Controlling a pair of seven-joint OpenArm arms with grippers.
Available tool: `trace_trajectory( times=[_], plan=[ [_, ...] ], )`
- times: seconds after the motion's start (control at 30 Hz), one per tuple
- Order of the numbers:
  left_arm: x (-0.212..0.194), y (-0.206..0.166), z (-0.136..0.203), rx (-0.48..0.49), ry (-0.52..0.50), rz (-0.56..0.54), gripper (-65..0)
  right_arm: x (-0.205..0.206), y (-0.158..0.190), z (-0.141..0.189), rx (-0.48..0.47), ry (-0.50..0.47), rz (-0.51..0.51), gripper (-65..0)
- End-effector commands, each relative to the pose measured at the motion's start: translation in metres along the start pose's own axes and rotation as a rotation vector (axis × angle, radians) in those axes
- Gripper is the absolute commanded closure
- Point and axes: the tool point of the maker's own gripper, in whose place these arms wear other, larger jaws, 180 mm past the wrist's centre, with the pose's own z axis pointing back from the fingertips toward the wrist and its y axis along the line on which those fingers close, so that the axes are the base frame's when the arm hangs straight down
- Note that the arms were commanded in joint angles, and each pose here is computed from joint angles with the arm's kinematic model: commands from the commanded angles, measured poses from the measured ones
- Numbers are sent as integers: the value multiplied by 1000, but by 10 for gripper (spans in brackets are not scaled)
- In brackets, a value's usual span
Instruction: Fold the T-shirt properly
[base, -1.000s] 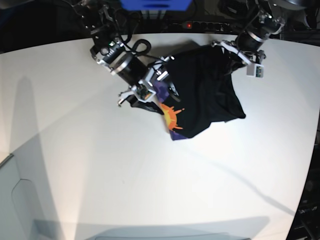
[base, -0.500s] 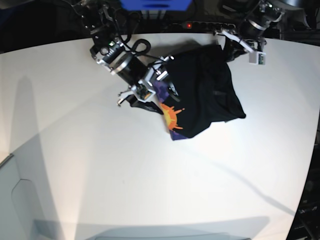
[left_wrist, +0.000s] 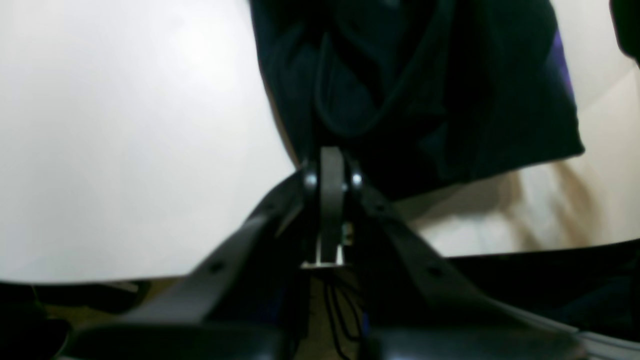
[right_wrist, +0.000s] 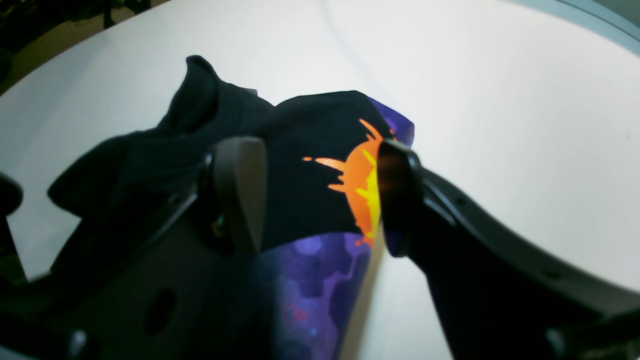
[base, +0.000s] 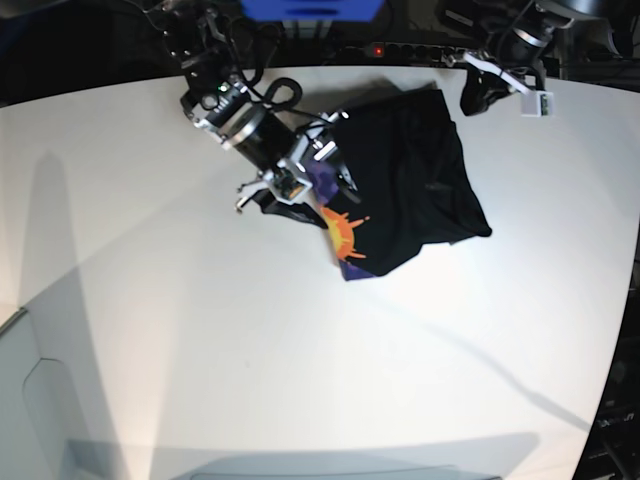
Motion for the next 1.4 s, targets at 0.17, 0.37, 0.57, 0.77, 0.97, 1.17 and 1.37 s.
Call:
trace_trajectory(
  times=[0.17, 0.37, 0.57, 0.77, 0.97, 1.17, 1.37],
  plan=[
    [10, -5, 4, -19, -28, -21, -151, 10, 0, -2, 4, -45, -7, -357],
    [15, -5, 4, -26, -44, -29, -412, -3, 0, -4, 6, -13, -16, -357],
    [52, -13, -12, -64, -144, -48, -411, -9, -1, -6, 7, 1, -22, -357],
    [60, -34, -35, -119, -142, -111, -402, -8, -2, -7, 7, -1, -20, -356],
    [43, -48, -47, -133, -72, -173, -380, -5, -4, -8, 5, -7, -13, -356],
    [36, -47, -47, -128, -53, -167, -317, -5, -4, -8, 5, -7, -13, -356],
    [23, -39, -47, -118, -22, -136, -87, -5, -5, -8, 5, -8, -11, -356]
  ],
)
